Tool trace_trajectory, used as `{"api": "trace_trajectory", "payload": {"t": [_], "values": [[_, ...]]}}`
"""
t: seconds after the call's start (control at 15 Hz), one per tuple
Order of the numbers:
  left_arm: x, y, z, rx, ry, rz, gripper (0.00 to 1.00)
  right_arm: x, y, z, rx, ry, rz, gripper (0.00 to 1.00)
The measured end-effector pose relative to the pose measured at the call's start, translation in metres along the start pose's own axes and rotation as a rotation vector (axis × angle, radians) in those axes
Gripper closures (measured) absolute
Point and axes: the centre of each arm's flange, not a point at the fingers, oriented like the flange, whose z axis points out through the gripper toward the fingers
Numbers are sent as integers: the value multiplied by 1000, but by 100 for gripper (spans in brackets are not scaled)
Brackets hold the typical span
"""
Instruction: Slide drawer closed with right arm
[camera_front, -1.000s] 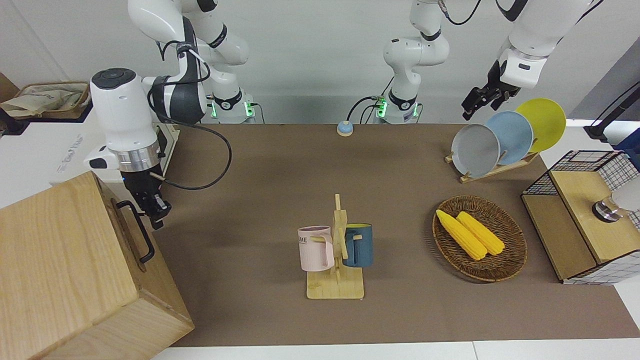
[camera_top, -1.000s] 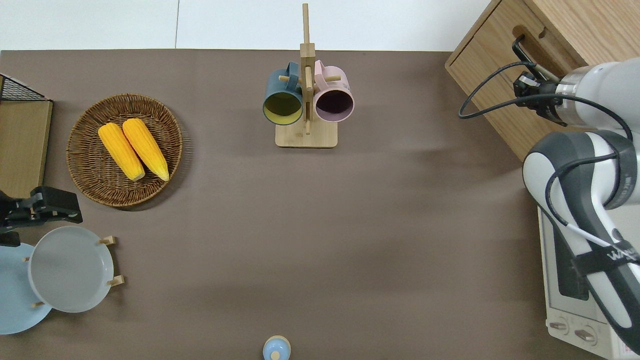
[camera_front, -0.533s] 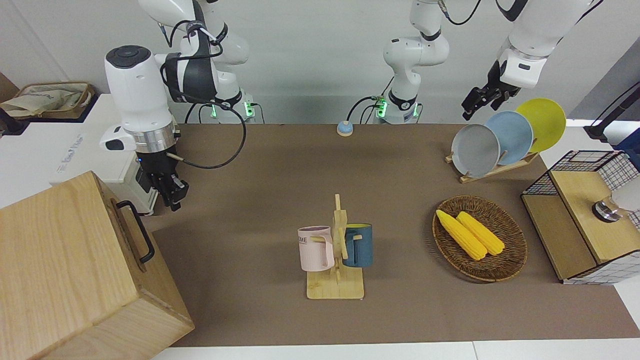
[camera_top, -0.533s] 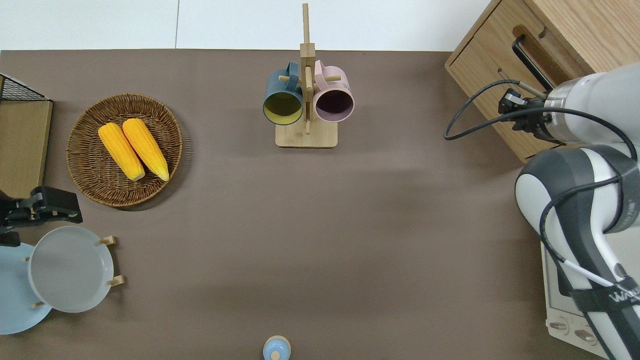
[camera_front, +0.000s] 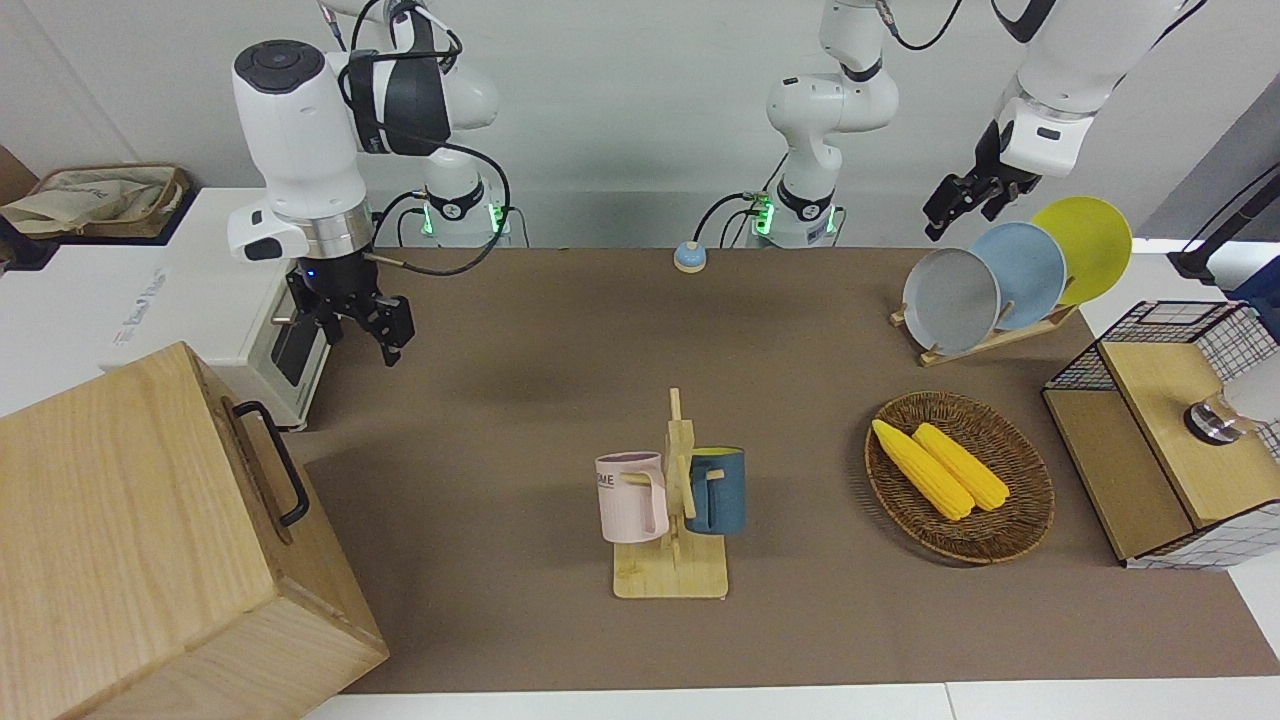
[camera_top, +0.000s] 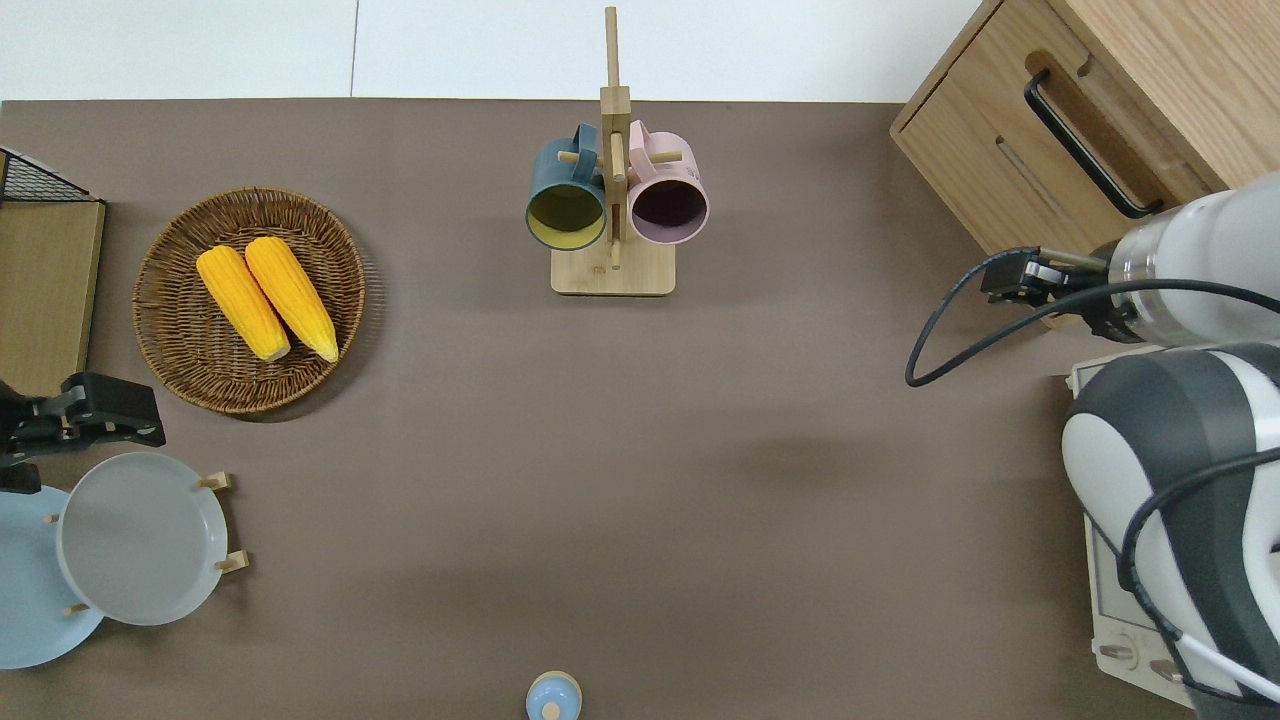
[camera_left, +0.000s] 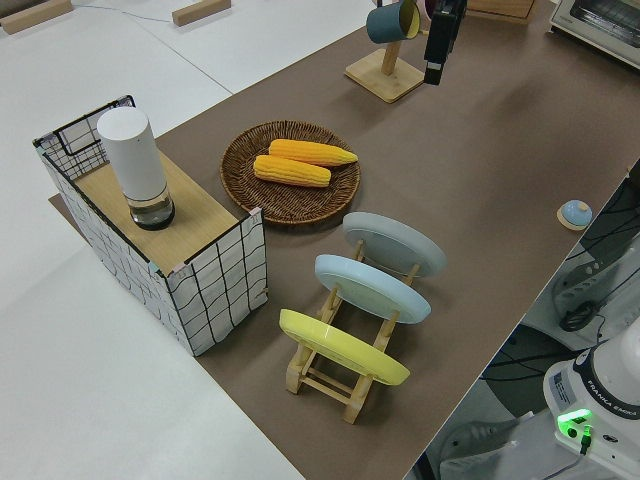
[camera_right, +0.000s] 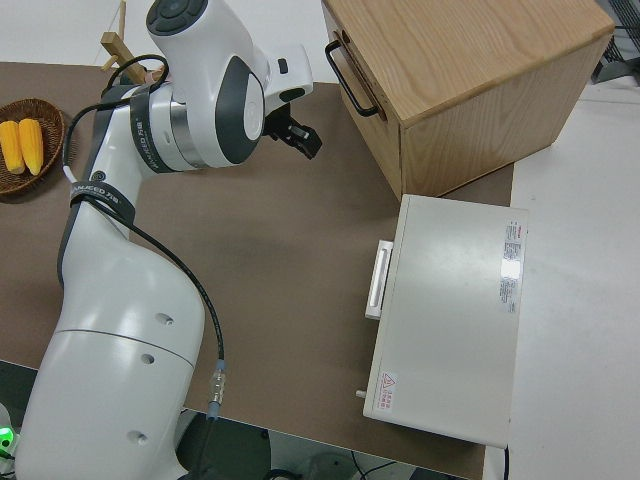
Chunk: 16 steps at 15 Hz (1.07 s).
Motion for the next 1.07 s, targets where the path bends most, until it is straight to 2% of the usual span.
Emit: {"api": "trace_trajectory", "payload": {"t": [0.33,0.53,0.87,1.07], "values": [[0,0,0,0,0,0,0,-28,1,-20,-17,-58,-77,1],[0,0,0,0,0,0,0,-40,12,-32,1,-63,-88,1],[0,0,0,0,0,0,0,-57,20,-28,1,-84,-119,1],[0,0,0,0,0,0,0,-62,24,-27,3,-92,-128,1]]}}
